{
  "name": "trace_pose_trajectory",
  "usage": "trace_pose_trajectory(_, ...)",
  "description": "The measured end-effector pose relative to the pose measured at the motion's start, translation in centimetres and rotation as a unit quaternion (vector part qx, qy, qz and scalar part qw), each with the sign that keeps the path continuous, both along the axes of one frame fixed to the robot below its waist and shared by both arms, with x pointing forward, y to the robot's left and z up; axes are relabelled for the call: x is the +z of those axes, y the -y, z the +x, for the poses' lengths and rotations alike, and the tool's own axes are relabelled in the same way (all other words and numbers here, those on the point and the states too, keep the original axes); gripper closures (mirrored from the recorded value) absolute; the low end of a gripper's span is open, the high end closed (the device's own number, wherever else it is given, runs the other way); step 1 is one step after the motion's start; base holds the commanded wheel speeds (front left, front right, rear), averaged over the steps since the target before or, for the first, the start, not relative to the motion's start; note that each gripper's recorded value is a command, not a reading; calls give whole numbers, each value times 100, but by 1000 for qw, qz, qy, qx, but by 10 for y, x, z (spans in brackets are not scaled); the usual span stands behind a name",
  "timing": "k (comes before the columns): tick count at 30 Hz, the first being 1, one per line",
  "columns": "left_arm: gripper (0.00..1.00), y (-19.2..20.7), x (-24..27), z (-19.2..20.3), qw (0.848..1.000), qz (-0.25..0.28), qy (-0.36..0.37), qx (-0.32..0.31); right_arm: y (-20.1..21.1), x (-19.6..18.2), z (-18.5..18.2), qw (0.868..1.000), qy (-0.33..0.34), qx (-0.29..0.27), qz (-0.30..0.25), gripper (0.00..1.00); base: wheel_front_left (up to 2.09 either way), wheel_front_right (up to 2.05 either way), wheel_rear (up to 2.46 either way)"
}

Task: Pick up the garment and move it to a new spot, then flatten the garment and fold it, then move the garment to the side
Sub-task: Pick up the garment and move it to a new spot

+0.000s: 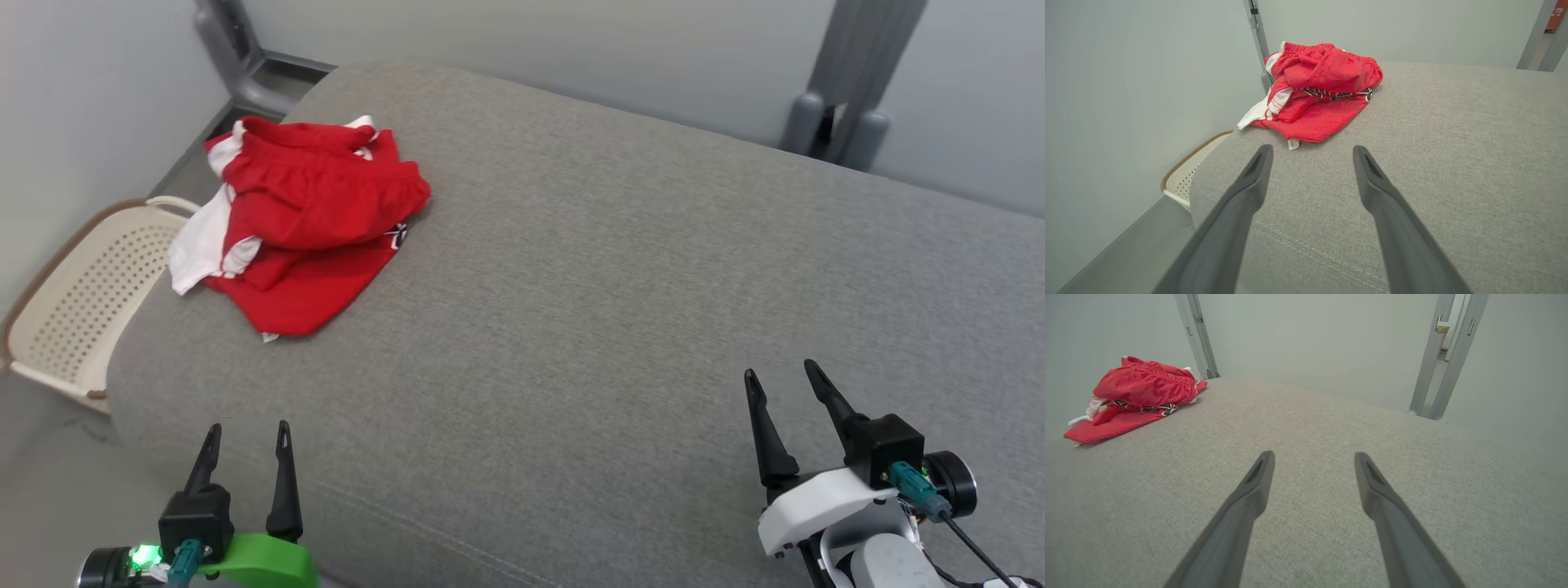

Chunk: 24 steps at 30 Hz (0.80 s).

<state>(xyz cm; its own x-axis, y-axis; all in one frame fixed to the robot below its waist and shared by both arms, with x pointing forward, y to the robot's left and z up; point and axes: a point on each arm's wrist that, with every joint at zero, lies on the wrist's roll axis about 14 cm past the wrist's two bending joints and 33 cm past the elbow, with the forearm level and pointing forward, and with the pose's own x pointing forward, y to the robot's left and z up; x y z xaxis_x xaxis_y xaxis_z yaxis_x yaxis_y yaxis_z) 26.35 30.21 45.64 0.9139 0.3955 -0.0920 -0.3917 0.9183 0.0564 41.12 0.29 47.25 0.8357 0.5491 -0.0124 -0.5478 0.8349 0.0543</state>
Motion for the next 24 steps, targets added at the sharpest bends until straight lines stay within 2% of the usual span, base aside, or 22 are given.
trace_pose_trajectory(6,0,-32,0,-45,996,2,-5,88,-67,1,-8,995,4,96,0,0,0,0,0)
trace_pose_trajectory(10,0,-41,-6,-66,992,0,-19,126,-94,-5,-12,991,-2,137,0,0,0,0,0)
trace_pose_trajectory(18,0,-46,-8,-76,988,4,-31,149,-111,-16,-14,987,-15,163,1,0,-8,-8,-8)
trace_pose_trajectory(21,0,-46,-14,-78,987,-20,-30,159,-110,-19,-14,986,-16,167,-3,0,0,0,0)
trace_pose_trajectory(24,0,-42,-19,-69,989,-33,-32,142,-104,-23,-10,987,-18,162,-6,0,0,0,0)
